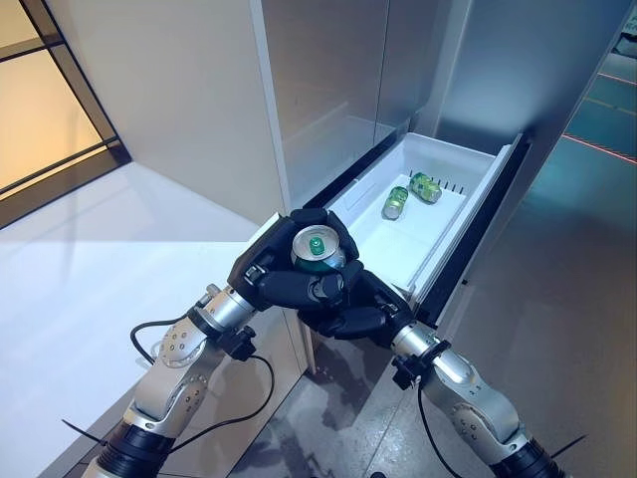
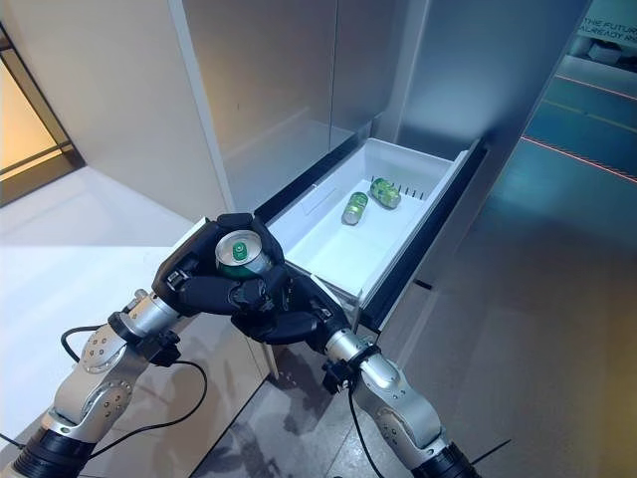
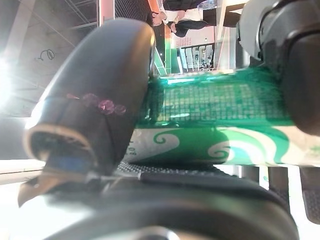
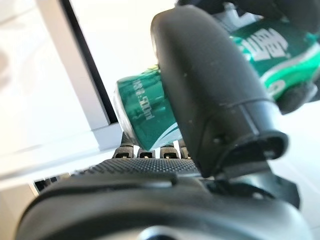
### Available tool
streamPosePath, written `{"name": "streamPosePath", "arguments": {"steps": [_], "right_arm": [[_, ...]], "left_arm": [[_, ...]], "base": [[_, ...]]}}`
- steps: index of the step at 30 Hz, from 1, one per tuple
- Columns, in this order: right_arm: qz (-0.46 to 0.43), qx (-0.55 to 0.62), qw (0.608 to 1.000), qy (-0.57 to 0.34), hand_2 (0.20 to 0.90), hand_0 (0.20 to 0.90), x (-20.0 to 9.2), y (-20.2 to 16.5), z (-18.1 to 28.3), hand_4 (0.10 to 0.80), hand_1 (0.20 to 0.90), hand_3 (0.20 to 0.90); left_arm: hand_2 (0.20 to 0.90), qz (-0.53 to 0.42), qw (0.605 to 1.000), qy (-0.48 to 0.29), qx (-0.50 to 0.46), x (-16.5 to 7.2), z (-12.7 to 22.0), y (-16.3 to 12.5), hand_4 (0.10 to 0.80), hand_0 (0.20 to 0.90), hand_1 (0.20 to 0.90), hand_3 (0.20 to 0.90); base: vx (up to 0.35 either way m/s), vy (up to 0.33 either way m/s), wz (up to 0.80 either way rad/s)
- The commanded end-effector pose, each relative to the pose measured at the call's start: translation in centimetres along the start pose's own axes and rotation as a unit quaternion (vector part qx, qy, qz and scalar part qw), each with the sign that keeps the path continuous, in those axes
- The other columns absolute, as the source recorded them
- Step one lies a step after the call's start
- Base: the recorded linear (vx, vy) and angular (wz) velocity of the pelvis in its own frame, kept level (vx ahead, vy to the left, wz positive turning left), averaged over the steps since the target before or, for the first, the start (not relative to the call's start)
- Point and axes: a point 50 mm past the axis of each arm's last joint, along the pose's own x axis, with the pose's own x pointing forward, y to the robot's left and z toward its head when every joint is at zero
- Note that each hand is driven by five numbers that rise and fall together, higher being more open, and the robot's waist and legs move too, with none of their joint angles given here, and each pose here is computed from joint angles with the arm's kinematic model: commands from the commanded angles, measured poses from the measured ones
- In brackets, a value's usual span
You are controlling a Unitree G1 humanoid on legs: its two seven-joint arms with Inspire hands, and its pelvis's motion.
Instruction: Put drinks into fridge and close the fridge
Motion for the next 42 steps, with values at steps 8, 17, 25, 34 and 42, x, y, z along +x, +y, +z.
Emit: {"name": "streamPosePath", "arguments": {"steps": [8, 17, 25, 34, 42], "right_arm": [[0.105, -0.075, 0.986, -0.105, 0.9, 0.9, 2.9, 0.9, 7.6, 0.8, 0.9, 0.9], [0.146, 0.007, 0.988, -0.059, 0.9, 0.9, 3.4, 1.1, 6.4, 0.8, 0.9, 0.9], [0.153, 0.094, 0.983, -0.034, 0.9, 0.9, 3.7, 1.9, 5.0, 0.8, 0.9, 0.9], [0.132, 0.114, 0.984, -0.043, 0.9, 0.9, 4.0, 1.9, 4.8, 0.8, 0.9, 0.9], [0.11, 0.095, 0.987, -0.069, 0.3, 0.3, 4.2, 1.5, 5.7, 0.1, 0.3, 0.2]], "left_arm": [[0.3, -0.095, 0.979, -0.178, -0.002, 3.6, 5.8, -1.9, 0.1, 0.3, 0.3, 0.2], [0.3, -0.113, 0.978, -0.175, -0.014, 3.7, 5.4, -2.0, 0.1, 0.3, 0.3, 0.2], [0.3, -0.128, 0.975, -0.179, -0.024, 3.9, 5.3, -2.4, 0.1, 0.3, 0.3, 0.2], [0.3, -0.141, 0.975, -0.165, -0.042, 4.0, 4.8, -2.9, 0.1, 0.3, 0.3, 0.2], [0.3, -0.147, 0.977, -0.142, -0.055, 3.9, 4.0, -3.0, 0.1, 0.3, 0.3, 0.2]], "base": [[0.005, -0.004, 0.0], [0.0, 0.0, 0.0], [0.0, 0.0, 0.0], [0.0, 0.0, 0.0], [0.0, 0.0, 0.0]]}}
